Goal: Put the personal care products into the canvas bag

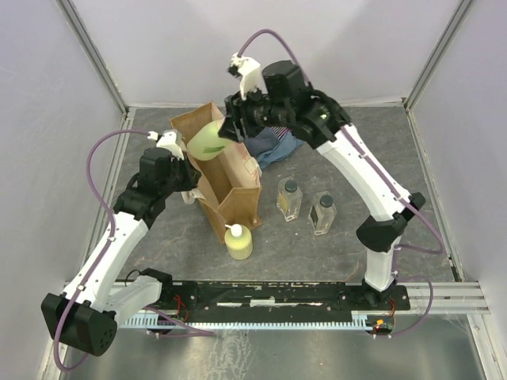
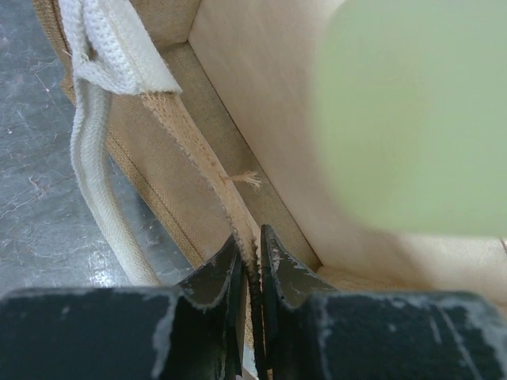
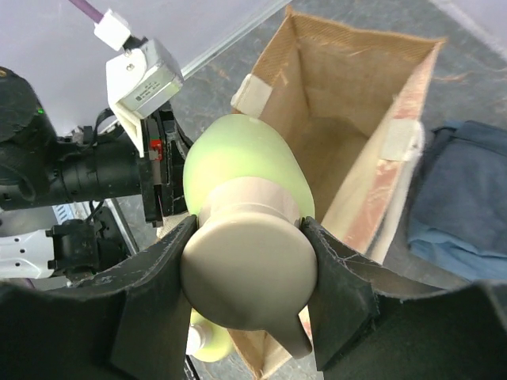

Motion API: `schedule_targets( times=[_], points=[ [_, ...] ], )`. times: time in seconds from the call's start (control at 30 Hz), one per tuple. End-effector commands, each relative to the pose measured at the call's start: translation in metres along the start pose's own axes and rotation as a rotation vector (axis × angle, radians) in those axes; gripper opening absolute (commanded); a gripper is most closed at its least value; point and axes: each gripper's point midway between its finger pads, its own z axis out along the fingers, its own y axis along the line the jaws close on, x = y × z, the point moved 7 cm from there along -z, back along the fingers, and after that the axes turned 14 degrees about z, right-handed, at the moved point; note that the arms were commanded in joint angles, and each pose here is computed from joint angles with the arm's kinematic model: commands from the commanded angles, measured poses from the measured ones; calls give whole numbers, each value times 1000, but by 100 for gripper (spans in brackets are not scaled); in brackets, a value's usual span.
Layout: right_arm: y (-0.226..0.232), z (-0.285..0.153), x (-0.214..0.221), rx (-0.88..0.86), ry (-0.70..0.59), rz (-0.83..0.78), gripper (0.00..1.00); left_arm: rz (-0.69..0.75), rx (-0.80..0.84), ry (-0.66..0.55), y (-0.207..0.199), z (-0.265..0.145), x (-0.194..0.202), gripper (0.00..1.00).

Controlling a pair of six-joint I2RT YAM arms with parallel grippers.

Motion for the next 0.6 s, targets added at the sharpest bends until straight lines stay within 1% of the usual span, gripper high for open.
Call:
schedule_targets(
  times=[0.0, 0.13, 0.4, 0.57],
  points=[
    [14, 17, -37, -49, -200, -63, 1, -24, 28, -54, -6, -12, -11, 18],
    [-3, 48, -29, 18, -161, -50, 1, -18, 25, -55, -5, -16, -11, 18],
    [-21, 80, -18, 117, -158, -99, 1, -26, 43, -56, -7, -18, -8, 18],
    [-23, 101, -4, 157, -132, -135, 1, -29, 54, -61, -8, -19, -7, 18]
  ],
)
